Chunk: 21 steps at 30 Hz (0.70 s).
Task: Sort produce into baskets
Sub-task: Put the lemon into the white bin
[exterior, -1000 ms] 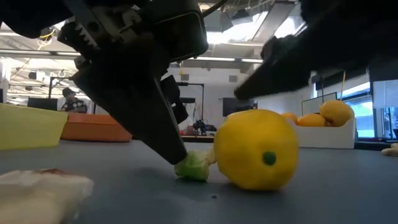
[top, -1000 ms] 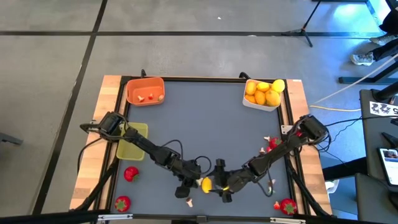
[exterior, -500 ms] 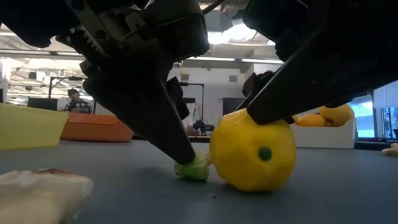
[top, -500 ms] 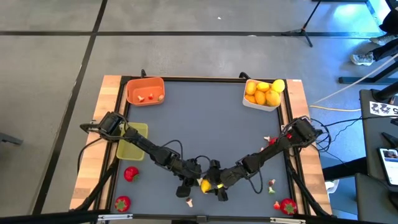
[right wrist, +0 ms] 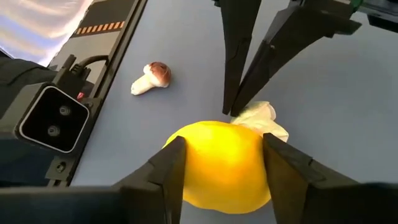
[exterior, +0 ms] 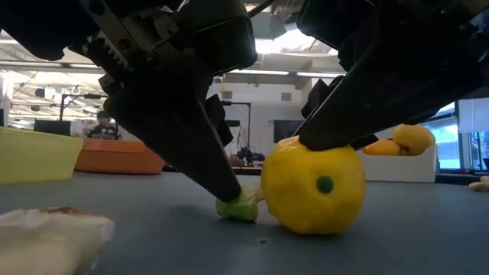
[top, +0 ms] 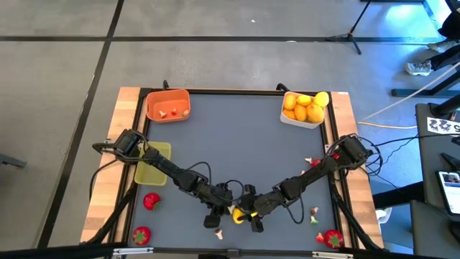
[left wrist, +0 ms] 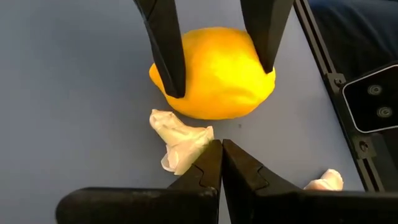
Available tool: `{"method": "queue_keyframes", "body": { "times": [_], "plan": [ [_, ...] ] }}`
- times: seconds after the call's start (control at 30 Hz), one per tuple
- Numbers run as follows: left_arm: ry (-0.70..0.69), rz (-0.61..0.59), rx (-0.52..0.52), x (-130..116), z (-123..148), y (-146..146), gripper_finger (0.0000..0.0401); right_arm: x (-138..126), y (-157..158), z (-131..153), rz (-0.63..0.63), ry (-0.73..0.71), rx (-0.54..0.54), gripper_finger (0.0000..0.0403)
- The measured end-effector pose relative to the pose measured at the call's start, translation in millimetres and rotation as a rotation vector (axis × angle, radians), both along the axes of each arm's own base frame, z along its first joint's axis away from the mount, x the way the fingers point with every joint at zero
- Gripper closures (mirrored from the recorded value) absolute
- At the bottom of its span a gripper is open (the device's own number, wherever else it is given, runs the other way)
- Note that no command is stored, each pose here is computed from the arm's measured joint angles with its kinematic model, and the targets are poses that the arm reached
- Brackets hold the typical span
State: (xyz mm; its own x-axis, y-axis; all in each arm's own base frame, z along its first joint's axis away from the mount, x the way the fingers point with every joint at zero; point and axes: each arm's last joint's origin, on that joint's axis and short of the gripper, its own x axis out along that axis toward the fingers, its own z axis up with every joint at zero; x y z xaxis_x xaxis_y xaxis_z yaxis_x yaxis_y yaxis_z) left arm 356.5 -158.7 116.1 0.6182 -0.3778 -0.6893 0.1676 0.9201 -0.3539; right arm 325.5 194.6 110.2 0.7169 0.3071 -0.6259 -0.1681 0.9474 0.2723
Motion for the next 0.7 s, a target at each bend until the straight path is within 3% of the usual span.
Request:
{"method": "queue_keyframes", "body": {
  "times": [0.3,0.7],
  "plan": [
    [0.030,0.002,0.011,-3,2,2,0.0395,-10,-5,23,-0.001,0.032,-0.015,0.0236],
    [0.020,-0.055,0.086,-18,42,9,0.0395,-43,-29,63,-0.126,0.189,-0.157,0.0234]
  ]
}}
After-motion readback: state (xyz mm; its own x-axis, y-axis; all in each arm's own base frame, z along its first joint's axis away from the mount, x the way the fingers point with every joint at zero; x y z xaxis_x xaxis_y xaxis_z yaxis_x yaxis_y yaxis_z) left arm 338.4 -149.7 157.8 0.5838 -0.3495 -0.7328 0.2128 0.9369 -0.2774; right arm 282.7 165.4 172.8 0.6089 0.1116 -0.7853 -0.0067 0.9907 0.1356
